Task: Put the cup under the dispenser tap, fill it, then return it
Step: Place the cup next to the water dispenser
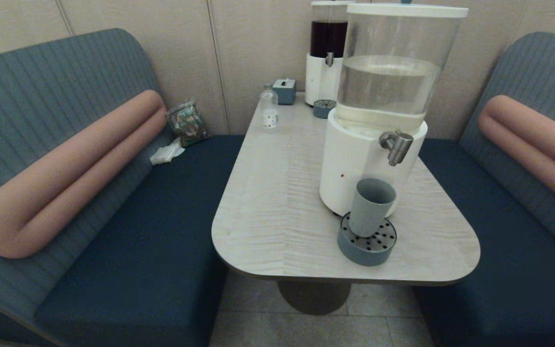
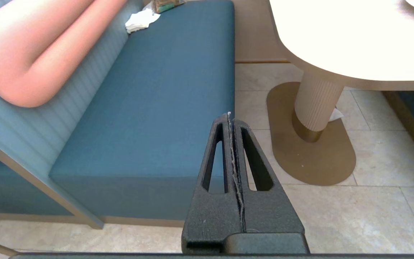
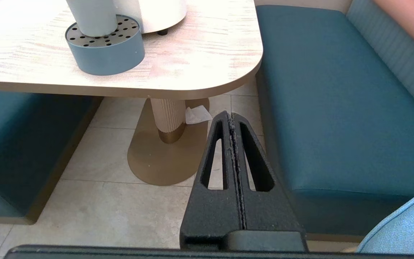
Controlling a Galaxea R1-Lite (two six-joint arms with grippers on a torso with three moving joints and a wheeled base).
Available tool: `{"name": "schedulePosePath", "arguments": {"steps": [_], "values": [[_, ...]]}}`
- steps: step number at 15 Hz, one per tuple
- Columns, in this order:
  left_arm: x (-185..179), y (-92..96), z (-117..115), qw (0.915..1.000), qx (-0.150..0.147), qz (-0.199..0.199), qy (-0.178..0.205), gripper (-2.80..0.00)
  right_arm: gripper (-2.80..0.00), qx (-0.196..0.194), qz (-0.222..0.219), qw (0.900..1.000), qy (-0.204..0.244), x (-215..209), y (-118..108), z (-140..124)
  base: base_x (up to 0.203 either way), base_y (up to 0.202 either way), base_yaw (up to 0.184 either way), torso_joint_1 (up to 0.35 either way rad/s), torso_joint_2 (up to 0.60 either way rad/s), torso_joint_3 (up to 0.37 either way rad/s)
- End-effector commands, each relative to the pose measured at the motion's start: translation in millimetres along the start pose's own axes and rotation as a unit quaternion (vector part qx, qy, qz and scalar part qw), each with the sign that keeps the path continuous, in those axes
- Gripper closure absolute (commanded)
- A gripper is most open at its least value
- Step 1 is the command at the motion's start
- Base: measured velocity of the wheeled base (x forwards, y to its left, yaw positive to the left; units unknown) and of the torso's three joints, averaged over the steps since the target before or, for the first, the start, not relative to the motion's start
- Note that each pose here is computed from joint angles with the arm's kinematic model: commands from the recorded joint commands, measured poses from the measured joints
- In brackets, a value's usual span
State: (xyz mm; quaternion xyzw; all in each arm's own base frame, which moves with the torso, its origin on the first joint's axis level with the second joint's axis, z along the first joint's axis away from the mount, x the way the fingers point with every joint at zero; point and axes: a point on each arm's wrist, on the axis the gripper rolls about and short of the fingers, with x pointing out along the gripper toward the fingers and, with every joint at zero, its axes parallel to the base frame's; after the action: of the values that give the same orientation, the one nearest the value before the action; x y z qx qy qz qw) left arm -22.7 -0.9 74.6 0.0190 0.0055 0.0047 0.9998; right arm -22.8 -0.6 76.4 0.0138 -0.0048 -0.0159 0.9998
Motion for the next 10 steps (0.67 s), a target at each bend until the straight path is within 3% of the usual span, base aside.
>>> {"name": "schedulePosePath", "arguments": {"steps": [1,10], "values": [[0.2,0.0,-0.5,1.0000,0.000,0.001,0.002,0.00,0.00,0.000,0.000,1.000,0.001,0.1,0.0,0.0,0.000,0.000,0.000,0.000,0.00,0.000],[0.2,0.0,-0.4,1.0000,0.006,0.001,0.002,0.00,0.00,0.000,0.000,1.000,0.001,0.1,0.0,0.0,0.000,0.000,0.000,0.000,0.00,0.000]]}}
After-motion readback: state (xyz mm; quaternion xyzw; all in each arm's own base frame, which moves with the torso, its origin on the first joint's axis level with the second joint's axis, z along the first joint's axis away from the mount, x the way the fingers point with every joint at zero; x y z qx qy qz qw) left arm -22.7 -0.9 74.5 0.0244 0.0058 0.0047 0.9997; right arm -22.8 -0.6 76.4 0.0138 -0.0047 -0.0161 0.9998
